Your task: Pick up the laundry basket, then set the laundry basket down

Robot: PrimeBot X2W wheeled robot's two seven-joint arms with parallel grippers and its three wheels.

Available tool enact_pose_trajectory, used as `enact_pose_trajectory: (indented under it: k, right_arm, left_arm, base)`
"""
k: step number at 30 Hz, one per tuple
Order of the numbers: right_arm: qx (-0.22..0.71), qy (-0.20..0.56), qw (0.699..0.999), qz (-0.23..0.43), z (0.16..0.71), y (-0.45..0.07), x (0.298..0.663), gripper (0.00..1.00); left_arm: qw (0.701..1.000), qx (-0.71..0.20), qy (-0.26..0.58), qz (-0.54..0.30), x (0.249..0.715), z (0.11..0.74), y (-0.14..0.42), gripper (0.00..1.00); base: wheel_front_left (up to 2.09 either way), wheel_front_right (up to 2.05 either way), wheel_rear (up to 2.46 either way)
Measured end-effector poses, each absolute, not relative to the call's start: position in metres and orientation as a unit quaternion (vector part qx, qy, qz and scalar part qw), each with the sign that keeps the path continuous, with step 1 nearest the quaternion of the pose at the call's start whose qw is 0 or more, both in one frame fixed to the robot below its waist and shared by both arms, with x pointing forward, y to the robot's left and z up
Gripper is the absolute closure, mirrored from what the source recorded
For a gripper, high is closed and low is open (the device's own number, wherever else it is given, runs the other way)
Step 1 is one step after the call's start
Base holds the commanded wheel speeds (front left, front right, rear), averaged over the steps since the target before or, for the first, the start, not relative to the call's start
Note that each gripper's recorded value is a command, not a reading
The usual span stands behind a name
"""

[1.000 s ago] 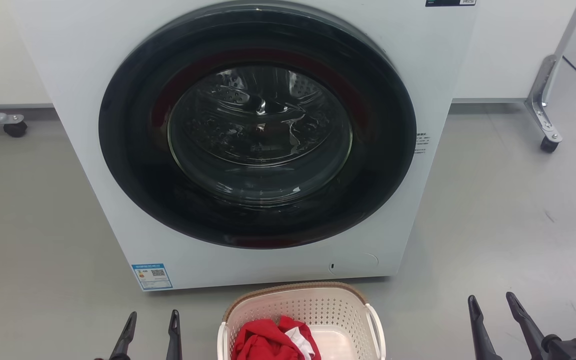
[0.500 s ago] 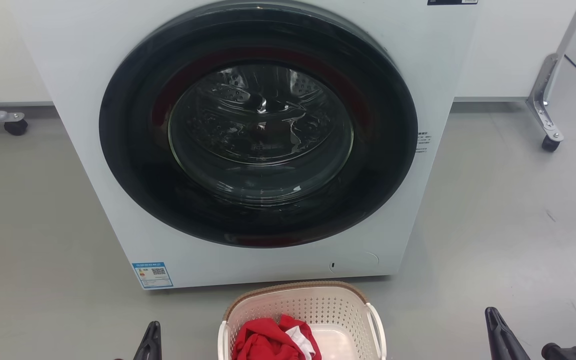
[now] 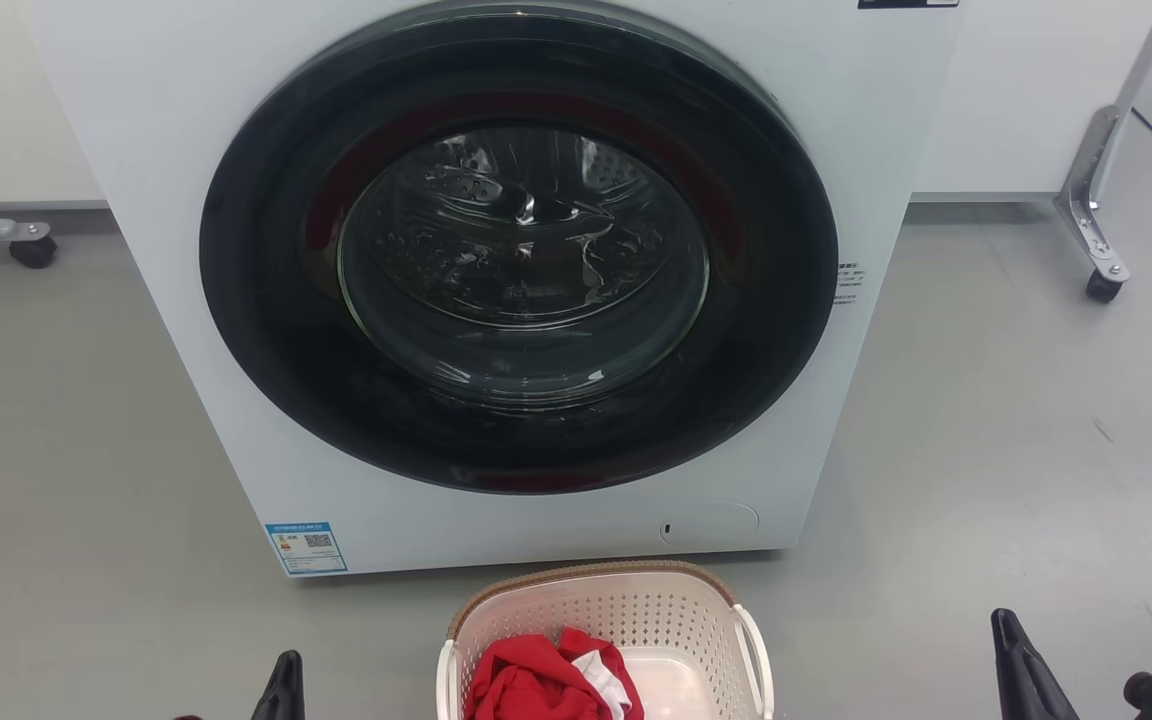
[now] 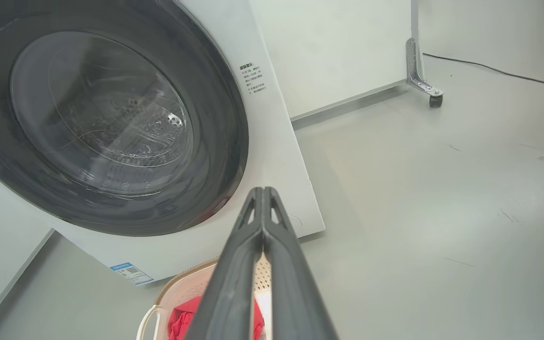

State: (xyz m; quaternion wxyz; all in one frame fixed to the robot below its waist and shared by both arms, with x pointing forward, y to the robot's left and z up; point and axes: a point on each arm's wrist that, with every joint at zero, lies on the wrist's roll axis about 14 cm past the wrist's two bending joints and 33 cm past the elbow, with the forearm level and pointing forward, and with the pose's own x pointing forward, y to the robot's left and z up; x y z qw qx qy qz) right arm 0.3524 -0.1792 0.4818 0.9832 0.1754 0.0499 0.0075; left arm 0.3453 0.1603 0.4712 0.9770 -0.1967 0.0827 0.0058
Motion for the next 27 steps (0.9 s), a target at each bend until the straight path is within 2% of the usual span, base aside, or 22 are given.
enact_pose_trajectory:
  k: [27]
  right_arm:
    - [0.376,0.078,0.923,-0.030,0.472,-0.191,0.363,1.00]
  left_arm:
    - [0.916,-0.388,0.104,0.026,0.354,0.462,0.171,1.00]
  base:
    - [0.00,0.00,0.00]
